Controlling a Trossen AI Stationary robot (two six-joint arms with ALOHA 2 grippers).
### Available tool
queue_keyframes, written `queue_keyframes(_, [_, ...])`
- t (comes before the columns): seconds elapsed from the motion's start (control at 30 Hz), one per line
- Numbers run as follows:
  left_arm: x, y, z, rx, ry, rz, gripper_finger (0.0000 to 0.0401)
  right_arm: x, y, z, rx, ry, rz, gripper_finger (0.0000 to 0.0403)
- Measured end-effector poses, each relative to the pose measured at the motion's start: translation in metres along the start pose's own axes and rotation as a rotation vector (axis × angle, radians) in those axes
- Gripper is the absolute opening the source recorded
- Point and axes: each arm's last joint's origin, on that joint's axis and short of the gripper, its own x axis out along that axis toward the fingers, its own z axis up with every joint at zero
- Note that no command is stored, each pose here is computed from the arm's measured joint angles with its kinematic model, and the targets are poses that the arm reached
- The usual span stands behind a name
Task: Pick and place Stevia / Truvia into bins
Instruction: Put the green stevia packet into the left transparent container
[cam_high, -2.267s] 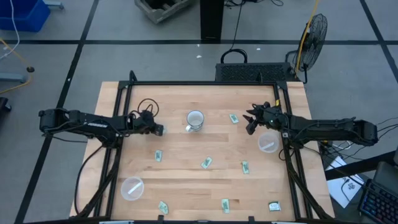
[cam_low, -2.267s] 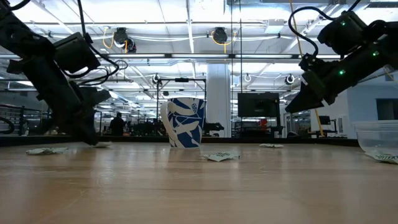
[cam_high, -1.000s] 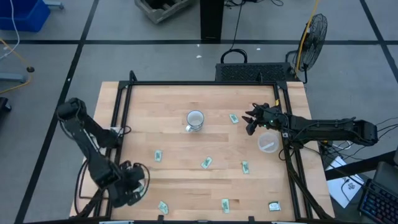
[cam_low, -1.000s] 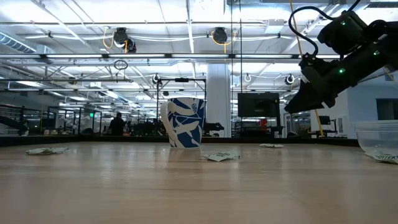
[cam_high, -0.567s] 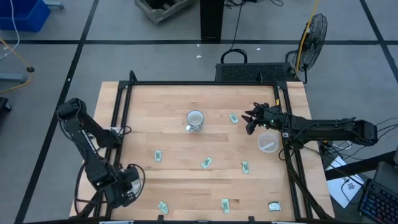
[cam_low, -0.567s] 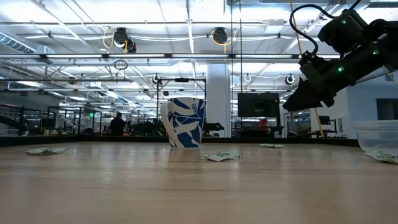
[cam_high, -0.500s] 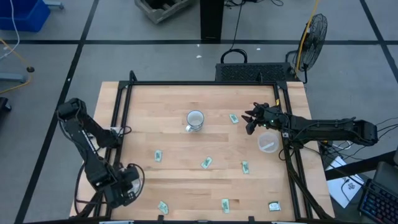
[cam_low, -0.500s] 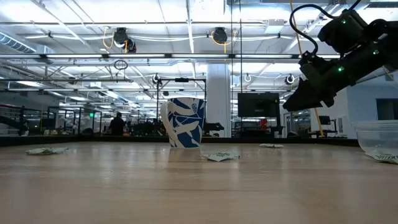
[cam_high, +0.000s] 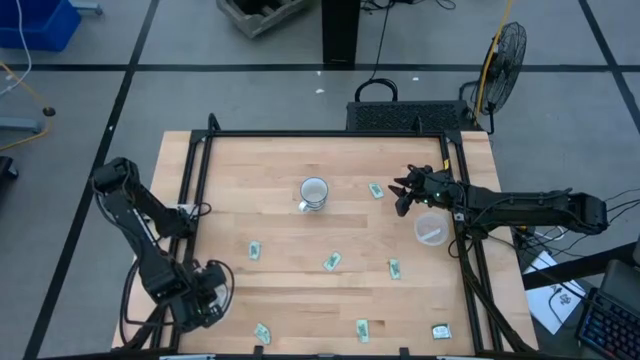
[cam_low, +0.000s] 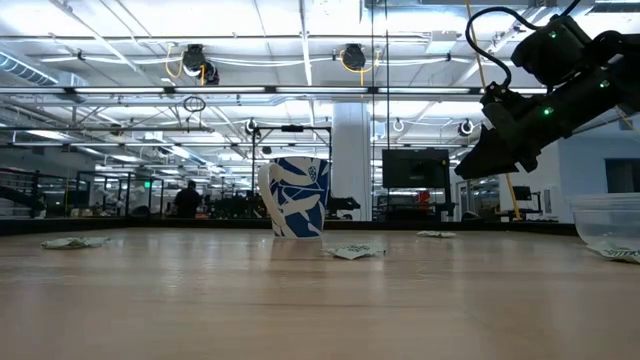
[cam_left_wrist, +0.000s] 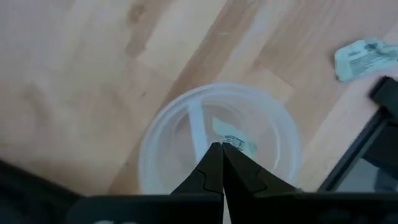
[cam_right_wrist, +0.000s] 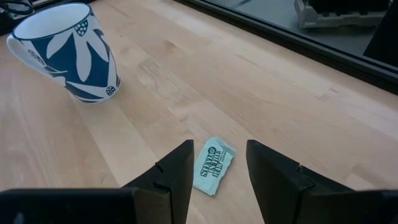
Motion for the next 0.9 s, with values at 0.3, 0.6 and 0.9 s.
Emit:
queue_keyframes(0.3, [0.031, 0.016, -0.004, -0.062, 0.076, -0.006, 0.0003, 0.000, 0.000, 0.000, 0.000, 0.001, 0.001, 0.0141])
queue_keyframes(0.6, [0.031, 0.019, -0.003, -0.068, 0.029, 0.012, 0.0018, 0.000, 0.000, 0.000, 0.000, 0.001, 0.001, 0.0141])
queue_keyframes(0.9, [0.031, 0.019, -0.002, -0.116, 0.026, 0.015, 0.0078, 0.000, 0.000, 0.000, 0.000, 0.002, 0.001, 0.0141])
